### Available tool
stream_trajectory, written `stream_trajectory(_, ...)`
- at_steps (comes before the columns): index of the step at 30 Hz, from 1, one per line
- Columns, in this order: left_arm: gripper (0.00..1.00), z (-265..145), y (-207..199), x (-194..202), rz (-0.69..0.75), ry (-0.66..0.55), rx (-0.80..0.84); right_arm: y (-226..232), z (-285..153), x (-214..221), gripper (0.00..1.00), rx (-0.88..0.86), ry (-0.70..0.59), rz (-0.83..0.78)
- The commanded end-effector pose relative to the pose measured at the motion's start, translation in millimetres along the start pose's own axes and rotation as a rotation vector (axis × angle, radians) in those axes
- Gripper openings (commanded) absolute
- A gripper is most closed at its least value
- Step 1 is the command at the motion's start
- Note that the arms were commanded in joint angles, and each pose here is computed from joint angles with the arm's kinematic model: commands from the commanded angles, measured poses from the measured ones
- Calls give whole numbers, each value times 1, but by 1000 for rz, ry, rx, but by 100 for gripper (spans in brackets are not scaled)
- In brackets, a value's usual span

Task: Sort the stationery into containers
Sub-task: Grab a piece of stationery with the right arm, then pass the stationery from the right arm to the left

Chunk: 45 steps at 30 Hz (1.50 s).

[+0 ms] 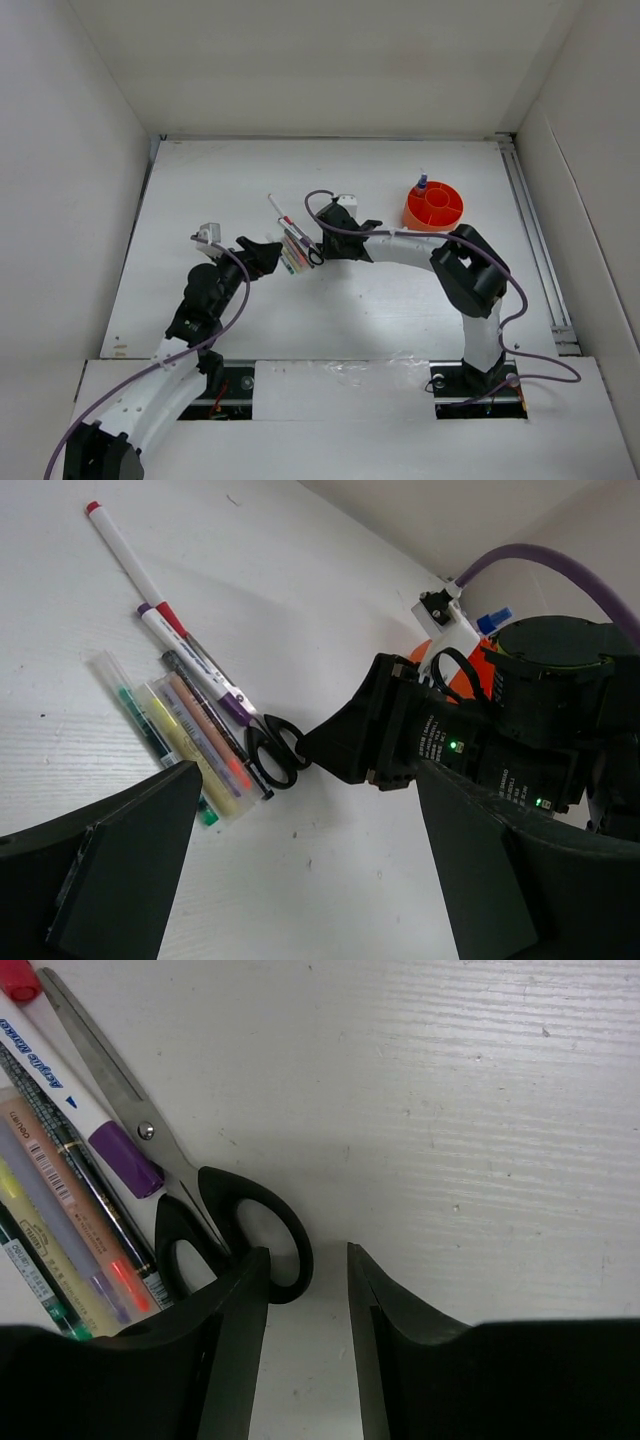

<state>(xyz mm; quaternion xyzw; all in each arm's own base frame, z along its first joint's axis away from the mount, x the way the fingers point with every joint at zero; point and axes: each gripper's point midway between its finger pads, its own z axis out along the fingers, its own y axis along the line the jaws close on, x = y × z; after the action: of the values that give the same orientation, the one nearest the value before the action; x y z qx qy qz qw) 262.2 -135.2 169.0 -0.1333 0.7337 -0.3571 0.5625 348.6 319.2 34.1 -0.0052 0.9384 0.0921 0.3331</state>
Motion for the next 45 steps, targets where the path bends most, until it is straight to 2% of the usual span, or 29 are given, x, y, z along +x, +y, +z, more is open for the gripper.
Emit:
stream_trajectory(1, 86, 3, -22, -14, -1, -34, 80, 2, 2, -15, 43, 11, -59, 51)
stream_trajectory(4, 84, 6, -22, -11, -1, -14, 77, 6, 9, -15, 40, 12, -56, 59)
stream_trajectory(5, 83, 6, -21, -11, 8, -15, 77, 4, 12, -11, 37, 20, -48, 55)
stream_trajectory(6, 81, 7, -21, -8, 8, -1, 79, 3, 15, -8, 28, 25, -41, 52)
stream_trajectory(13, 74, 9, -18, -7, 7, 1, 65, -7, 11, -6, 0, 37, -37, 64)
stream_trajectory(15, 68, 11, -19, -8, 7, 3, 63, -3, 0, -14, 0, 12, -51, 65)
stream_trajectory(21, 57, 14, -20, -1, 7, 42, 71, -4, -26, -21, 0, 3, -66, 63)
stream_trajectory(23, 47, 17, -21, 1, 6, 56, 75, -4, -40, -29, 0, -12, -83, 71)
stream_trajectory(27, 38, 20, -28, 2, 7, 73, 105, -7, -64, -32, 0, -40, -106, 77)
stream_trajectory(30, 35, 24, -36, 2, -2, 95, 132, 1, -83, -27, 0, -96, -109, 70)
stream_trajectory(39, 43, 43, -48, 17, -36, 206, 179, 9, -113, -15, 0, -209, -97, 67)
stream_trajectory(45, 59, 49, -57, 10, -22, 192, 212, 4, -125, 5, 0, -239, -41, 55)
